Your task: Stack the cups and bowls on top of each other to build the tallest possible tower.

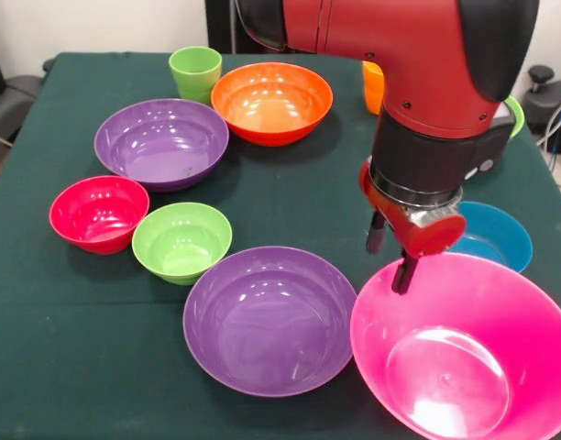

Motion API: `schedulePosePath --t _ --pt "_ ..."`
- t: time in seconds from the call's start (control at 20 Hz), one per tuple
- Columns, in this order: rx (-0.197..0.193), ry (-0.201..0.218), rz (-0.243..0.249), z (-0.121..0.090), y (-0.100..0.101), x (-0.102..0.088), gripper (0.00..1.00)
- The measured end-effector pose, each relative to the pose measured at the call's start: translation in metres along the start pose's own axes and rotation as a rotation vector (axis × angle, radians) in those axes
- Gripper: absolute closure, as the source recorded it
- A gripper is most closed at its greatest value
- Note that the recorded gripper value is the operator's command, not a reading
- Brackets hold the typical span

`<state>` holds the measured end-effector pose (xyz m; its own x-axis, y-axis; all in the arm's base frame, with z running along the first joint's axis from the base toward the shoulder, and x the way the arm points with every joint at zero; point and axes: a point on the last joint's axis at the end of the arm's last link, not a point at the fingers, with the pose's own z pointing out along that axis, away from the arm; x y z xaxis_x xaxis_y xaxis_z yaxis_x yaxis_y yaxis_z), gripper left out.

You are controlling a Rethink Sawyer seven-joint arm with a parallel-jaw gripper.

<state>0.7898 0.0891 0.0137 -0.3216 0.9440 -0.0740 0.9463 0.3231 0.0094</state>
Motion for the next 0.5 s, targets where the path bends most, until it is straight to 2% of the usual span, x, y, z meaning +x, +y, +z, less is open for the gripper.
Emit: schedulePosePath --t 0.25,0.4,0.5 --pt "0.031 0.007 0.012 0.013 -0.022 0.004 0.0" --pt "0.025 0.0 0.017 0.017 -0.027 0.003 0.0" --pt "0.007 -0.012 0.019 0.021 -0.026 0.0 0.0"
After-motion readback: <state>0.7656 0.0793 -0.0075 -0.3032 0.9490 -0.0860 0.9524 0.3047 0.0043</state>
